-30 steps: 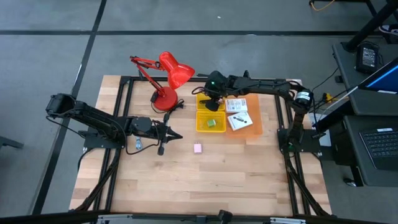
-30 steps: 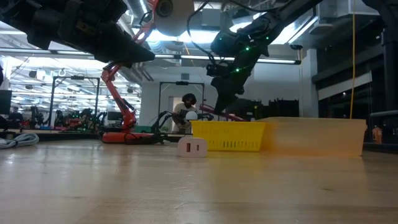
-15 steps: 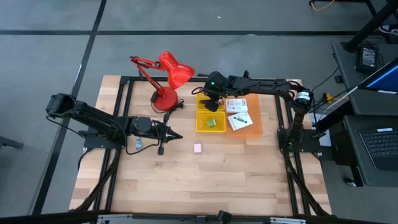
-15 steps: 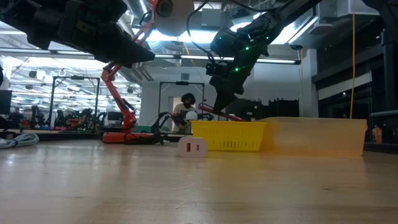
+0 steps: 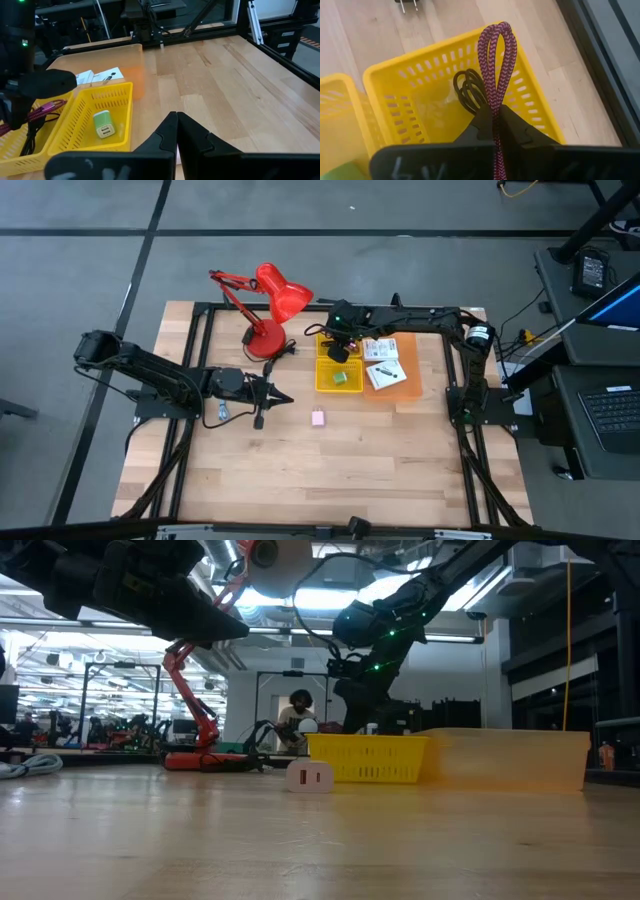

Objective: Pick and place items into bin
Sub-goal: Put the pink charger cable into the top yellow bin, then put the light pink charger adapter into the bottom yellow bin

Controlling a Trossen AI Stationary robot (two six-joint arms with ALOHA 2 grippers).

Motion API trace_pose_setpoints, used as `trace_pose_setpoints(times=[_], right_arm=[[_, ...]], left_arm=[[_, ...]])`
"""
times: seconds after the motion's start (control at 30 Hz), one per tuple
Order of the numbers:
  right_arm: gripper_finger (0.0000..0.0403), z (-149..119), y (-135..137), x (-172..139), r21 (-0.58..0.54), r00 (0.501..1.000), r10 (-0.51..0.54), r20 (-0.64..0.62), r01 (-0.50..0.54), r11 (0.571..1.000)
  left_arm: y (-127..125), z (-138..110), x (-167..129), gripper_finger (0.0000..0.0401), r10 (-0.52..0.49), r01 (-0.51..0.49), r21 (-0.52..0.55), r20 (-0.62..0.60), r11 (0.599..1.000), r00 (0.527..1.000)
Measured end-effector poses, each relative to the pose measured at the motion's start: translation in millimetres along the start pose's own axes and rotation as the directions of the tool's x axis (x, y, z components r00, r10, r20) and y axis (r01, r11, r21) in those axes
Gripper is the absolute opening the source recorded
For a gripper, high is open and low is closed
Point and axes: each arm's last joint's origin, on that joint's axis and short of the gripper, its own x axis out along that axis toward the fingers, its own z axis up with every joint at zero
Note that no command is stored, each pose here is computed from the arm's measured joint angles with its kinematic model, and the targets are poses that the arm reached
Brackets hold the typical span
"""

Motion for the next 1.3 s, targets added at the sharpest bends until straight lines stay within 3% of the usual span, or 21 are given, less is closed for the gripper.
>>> trace_pose_setpoints(times=[0.27,0.63,0.83,1.1,1.2,1.3], right_arm=[[0.0003,0.0,-0.2,0.0,0.001,1.000,0.000,-0.001,0.000,1.000],[0.0070,-1.0,0.0,0.0,-0.013,1.000,0.001,-0.010,-0.001,1.000],[0.0085,4.3,-1.0,-3.5,-0.022,1.000,-0.001,-0.001,0.001,1.000],[0.0054,29.7,-1.1,-29.3,-0.058,1.000,0.002,-0.008,-0.002,0.998],[0.0016,33.9,11.7,-41.8,-0.100,1.000,-0.011,-0.028,0.008,0.995],[0.0007,33.4,26.5,-55.2,-0.144,0.999,-0.036,-0.021,0.032,0.989]], left_arm=[[0.0,0.0,0.0,0.0004,0.001,-0.001,0.000,0.000,1.000,1.000],[0.0,0.0,0.0,0.0005,0.001,-0.001,0.000,0.000,1.000,1.000],[0.0,0.0,0.0,0.0002,0.001,-0.001,0.000,0.000,1.000,1.000],[0.0,0.0,0.0,0.0005,0.001,-0.001,0.028,0.000,1.000,1.000],[0.0,0.0,0.0,0.0003,0.001,-0.001,0.043,0.000,0.999,1.000],[0.0,-0.3,0.0,0.0002,0.001,-0.001,0.043,-0.002,0.999,1.000]])
